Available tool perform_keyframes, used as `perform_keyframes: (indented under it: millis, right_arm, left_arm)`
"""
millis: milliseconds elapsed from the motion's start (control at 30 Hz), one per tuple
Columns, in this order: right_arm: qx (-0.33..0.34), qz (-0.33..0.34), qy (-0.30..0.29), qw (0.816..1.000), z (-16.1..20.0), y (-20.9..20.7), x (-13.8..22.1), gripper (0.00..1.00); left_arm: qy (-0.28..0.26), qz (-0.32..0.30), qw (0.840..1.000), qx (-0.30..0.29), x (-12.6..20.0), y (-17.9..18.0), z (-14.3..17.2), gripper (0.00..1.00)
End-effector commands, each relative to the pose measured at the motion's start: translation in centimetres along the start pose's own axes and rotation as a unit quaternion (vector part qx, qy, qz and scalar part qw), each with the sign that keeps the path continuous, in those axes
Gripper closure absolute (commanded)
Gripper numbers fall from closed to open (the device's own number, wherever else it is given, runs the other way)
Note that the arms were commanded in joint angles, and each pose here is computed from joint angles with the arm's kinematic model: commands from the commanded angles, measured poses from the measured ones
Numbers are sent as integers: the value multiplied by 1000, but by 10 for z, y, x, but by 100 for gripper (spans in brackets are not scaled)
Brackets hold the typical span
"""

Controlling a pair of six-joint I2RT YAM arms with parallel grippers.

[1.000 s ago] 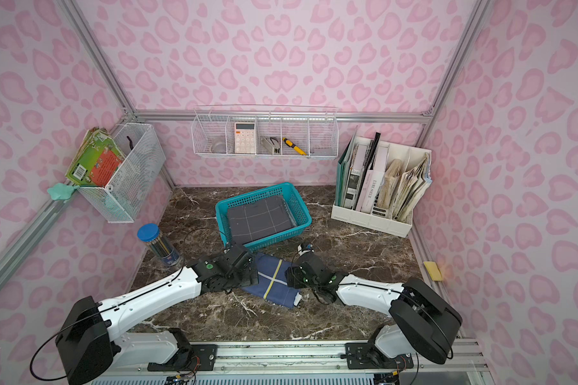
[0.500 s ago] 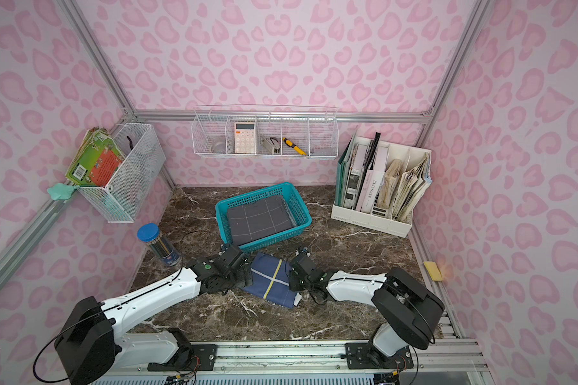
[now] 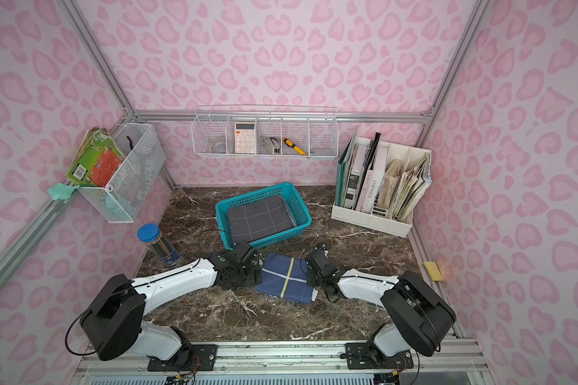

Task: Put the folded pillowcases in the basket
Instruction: Pick up the pillowcase at the center of the board.

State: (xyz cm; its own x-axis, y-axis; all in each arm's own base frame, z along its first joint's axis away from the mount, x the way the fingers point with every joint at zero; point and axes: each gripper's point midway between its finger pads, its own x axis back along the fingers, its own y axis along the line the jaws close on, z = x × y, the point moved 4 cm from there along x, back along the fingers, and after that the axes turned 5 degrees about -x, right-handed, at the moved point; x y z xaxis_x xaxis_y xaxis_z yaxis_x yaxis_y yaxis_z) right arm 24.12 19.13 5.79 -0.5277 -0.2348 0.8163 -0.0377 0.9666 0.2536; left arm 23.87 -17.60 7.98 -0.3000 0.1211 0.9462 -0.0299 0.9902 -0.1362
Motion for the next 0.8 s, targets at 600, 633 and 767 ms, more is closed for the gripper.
perform_keyframes:
  millis: [600,633,767]
  right_arm:
    - [-44,-109,17,993,6,-2,5,51]
    - [-42,-111,18,993,7,1,4,53]
    - [-29,-107,18,994,7,11,3,67]
  left_arm:
    - [46,72,996,-23,-37,-56,1,41]
    - [45,73,996,-25,-37,-58,2,44]
    - [36,70,996,-34,-31,-64,7,62]
